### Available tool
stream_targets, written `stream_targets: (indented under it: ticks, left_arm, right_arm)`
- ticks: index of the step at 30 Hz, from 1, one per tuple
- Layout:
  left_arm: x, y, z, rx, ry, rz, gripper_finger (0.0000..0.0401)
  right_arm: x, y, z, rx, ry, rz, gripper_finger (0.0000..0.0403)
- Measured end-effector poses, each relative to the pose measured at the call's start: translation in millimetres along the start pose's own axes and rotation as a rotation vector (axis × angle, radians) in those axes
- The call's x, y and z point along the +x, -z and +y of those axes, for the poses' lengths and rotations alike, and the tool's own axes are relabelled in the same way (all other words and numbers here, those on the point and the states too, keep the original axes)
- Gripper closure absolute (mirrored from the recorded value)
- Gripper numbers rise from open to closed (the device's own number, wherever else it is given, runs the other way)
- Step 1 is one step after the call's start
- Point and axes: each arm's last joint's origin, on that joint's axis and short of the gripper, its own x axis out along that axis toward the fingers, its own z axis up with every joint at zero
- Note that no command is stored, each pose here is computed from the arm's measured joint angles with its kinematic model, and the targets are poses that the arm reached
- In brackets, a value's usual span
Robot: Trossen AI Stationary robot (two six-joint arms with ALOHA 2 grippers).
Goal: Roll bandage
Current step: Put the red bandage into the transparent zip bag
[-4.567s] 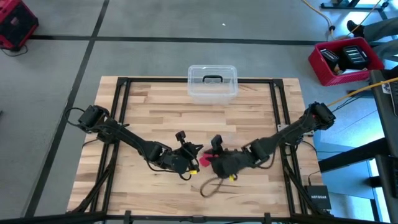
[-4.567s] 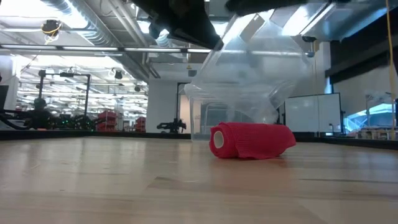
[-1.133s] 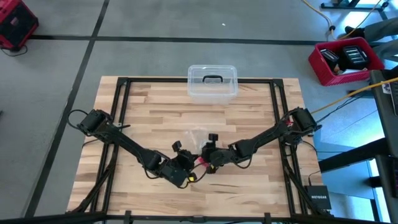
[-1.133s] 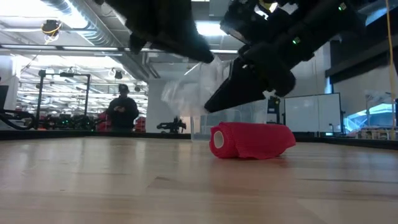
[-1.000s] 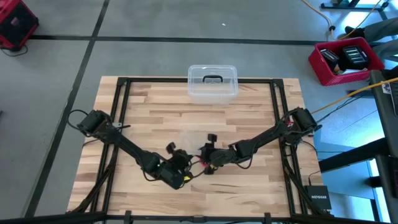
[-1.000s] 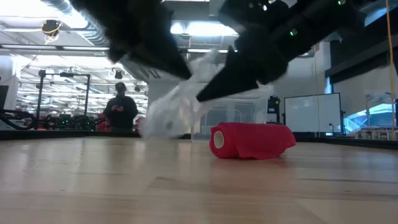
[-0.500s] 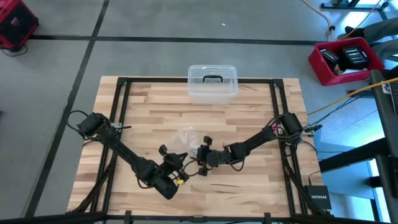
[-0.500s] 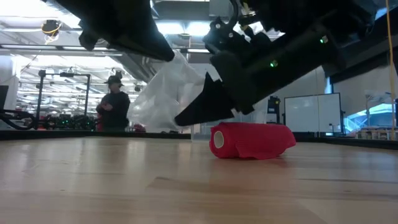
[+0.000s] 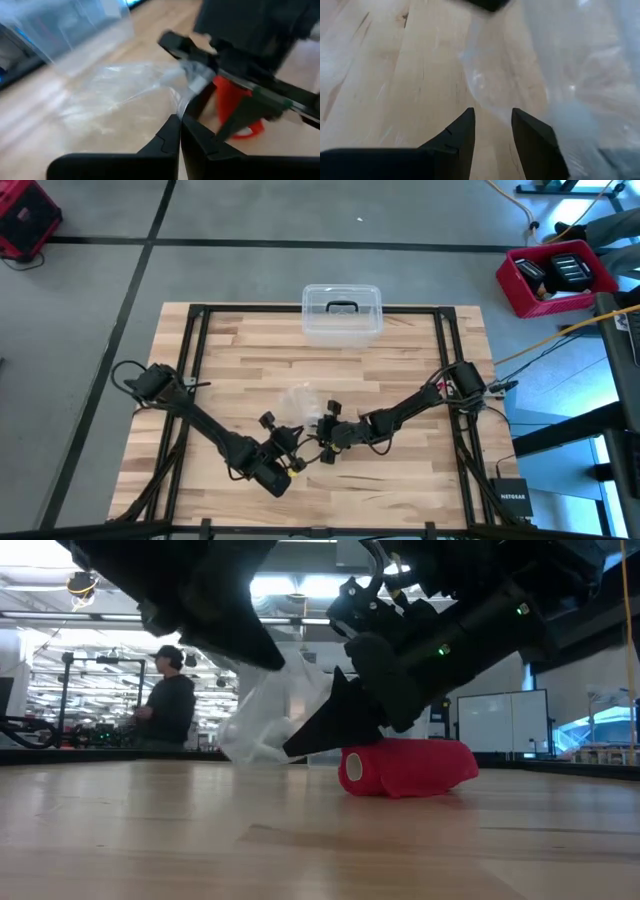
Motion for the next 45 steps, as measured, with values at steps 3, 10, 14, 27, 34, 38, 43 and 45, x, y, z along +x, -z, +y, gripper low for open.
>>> stream_targets:
  ticks: [3, 10, 14, 27, 34, 38, 43, 45]
  left_arm:
    - [2, 1, -1, -0.054, 0.034, 0.053, 0.0396]
    - [5, 0, -1, -0.086, 0.05, 0.081, 0.0369]
    - [5, 0, -2, -0.033, 0.062, 0.079, 0.0324]
    - [12, -7, 1, 0.174, 0.034, 0.063, 0.0265]
    - [22, -8, 9, 0.224, -0.027, 0.072, 0.0265]
    - [23, -8, 13, 0.261, -0.074, 0.059, 0.0265]
    - [22, -11, 13, 0.308, -0.082, 0.048, 0.0265]
    - [25, -12, 14, 0.336, -0.089, 0.052, 0.0265]
  right_arm:
    - [0, 0, 0, 0.0, -0.003, 0.0, 0.027]
    - [0, 0, 0, 0.001, -0.003, -0.003, 0.027]
    - [0, 0, 0, 0.0, -0.01, -0.001, 0.027]
    - [0, 0, 1, 0.0, -0.019, 0.002, 0.027]
    - [0, 0, 1, -0.001, -0.034, 0.006, 0.027]
    - [0, 0, 1, -0.001, -0.036, 0.007, 0.027]
    - [0, 0, 1, -0.001, -0.037, 0.007, 0.027]
    - [0, 0, 1, -0.002, -0.038, 0.007, 0.027]
